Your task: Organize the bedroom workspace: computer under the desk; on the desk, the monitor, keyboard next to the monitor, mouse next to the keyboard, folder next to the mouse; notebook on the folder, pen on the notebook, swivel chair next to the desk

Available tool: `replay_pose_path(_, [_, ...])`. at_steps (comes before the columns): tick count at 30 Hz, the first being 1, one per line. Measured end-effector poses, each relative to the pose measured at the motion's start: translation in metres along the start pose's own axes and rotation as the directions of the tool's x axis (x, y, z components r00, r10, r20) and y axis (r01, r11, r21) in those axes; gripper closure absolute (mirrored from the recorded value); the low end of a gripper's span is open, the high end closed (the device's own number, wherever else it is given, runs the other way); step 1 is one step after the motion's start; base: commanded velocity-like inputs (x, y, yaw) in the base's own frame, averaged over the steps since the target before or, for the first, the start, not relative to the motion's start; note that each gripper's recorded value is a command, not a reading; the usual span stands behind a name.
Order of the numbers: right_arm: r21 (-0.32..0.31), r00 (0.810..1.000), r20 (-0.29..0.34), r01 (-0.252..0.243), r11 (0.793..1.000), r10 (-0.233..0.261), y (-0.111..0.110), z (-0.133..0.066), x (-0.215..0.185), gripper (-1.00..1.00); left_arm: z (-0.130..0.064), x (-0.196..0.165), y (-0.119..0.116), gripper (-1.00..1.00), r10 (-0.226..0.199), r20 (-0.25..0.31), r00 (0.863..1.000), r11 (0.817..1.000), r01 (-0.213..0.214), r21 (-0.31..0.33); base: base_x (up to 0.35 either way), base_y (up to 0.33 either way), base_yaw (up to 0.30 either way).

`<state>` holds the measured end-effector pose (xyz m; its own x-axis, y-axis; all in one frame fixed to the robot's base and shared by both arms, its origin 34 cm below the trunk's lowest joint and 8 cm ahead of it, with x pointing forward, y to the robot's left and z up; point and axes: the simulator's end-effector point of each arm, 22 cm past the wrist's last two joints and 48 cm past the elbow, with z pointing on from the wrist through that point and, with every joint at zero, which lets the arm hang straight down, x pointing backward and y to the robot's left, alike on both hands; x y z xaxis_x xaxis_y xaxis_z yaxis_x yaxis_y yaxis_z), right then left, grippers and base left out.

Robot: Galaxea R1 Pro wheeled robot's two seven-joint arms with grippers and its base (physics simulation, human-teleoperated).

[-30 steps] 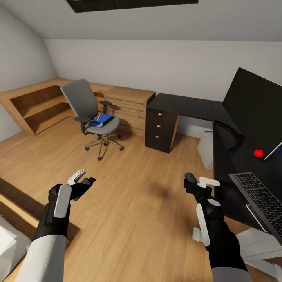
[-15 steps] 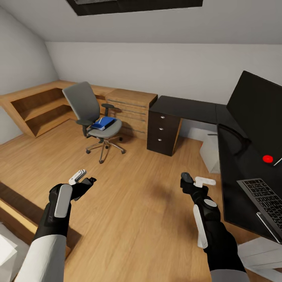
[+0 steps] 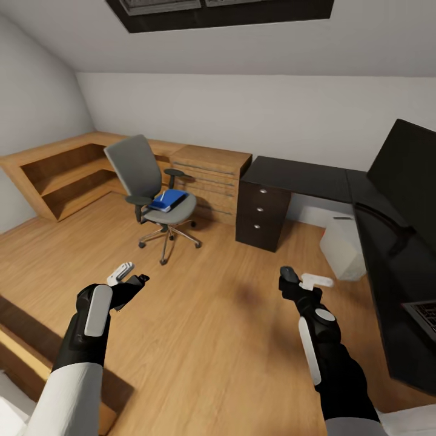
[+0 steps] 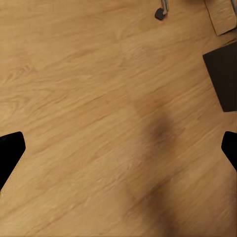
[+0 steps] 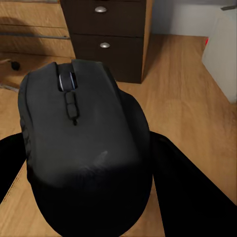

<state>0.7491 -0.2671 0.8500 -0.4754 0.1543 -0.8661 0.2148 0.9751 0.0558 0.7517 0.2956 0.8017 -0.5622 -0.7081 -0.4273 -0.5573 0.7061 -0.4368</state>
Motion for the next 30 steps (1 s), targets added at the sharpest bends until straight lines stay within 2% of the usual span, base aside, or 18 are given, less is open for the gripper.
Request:
replay_pose_path(5, [-0.001, 1.0, 0.012, -0.002, 1.0, 0.002, 0.0, -0.002, -0.004, 1.0, -0.002, 0.0, -0.003, -1.0, 0.003, 0.001, 1.0, 1.0, -0.003, 0.005, 0.19, 0.11, 0.0])
replay_pose_path(17, [-0.003, 0.999, 0.032, -0.003, 1.0, 0.003, 0.001, -0.008, -0.015, 1.0, -0.007, 0.003, -0.013, -1.0, 0.027, -0.004, 1.0, 0.999, -0.027, 0.016, 0.037, 0.008, 0.0])
replay_pose_path(30, [-0.004, 0.999, 0.053, -0.005, 1.0, 0.005, 0.001, -0.014, -0.026, 1.0, -0.016, -0.004, -0.019, -1.0, 0.028, 0.011, 1.0, 0.999, -0.028, 0.03, 0.296, -0.043, 0.0])
